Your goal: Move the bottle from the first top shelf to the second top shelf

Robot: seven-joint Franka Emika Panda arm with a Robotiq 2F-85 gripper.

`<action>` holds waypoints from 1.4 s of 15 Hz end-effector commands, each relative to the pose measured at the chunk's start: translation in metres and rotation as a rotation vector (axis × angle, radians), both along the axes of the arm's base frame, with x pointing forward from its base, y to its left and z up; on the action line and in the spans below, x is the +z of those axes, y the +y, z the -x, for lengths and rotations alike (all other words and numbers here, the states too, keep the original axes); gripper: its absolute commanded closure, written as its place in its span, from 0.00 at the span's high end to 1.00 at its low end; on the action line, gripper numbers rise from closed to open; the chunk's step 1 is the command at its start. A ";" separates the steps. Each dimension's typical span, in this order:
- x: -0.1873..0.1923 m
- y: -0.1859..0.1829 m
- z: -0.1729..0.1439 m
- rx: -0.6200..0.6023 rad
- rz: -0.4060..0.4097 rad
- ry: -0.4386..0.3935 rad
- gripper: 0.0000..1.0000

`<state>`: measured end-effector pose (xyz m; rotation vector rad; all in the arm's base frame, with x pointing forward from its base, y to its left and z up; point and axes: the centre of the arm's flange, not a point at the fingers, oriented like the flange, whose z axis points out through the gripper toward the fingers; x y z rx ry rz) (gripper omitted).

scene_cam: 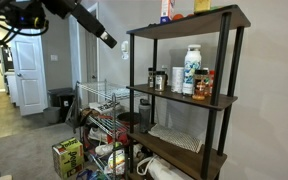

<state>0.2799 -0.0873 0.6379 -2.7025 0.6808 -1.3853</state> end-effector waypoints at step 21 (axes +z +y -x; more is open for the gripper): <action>0.114 0.033 -0.132 -0.023 0.132 -0.314 1.00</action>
